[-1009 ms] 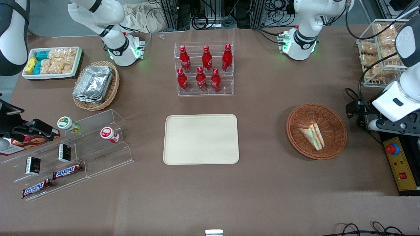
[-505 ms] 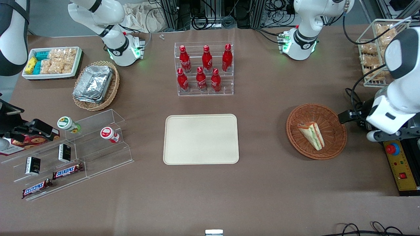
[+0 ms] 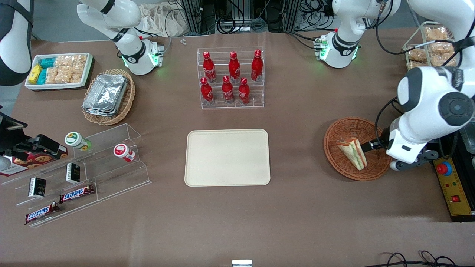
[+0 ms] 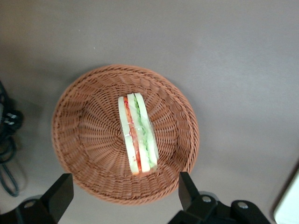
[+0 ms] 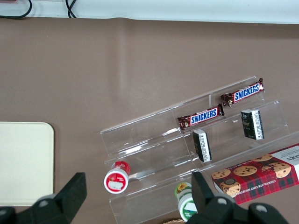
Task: Place sandwich from basket to tray
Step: 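Move the left gripper down over the wrapped sandwich in the wicker basket, then close the left gripper on the sandwich's upright edge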
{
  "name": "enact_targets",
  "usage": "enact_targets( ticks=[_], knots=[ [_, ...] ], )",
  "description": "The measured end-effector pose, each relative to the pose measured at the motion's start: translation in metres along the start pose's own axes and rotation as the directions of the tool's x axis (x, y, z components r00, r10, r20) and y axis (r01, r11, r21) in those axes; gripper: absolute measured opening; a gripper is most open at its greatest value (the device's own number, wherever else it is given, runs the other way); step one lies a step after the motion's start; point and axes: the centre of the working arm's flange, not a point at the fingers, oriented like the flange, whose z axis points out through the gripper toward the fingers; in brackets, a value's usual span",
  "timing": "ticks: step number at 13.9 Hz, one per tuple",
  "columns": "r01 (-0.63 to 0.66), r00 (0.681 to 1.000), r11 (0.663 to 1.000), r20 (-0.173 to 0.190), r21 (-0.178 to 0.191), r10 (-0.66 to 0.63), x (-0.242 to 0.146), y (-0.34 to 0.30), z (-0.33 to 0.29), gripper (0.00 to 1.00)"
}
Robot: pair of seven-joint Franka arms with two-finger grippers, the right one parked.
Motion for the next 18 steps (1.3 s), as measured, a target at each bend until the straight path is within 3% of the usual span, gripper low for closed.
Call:
enact_targets(
  ticks=[8,15,17,18],
  knots=[
    [0.092,0.995,0.995,-0.039,-0.027,-0.093,-0.032,-0.013,0.102,1.00],
    [0.093,0.996,0.996,-0.003,-0.005,-0.093,-0.038,-0.014,0.139,1.00],
    [0.093,0.996,0.996,-0.006,-0.006,-0.093,-0.037,-0.013,0.146,0.96],
    [0.093,0.996,0.996,-0.005,-0.005,-0.093,-0.036,-0.013,0.150,0.89]
  ],
)
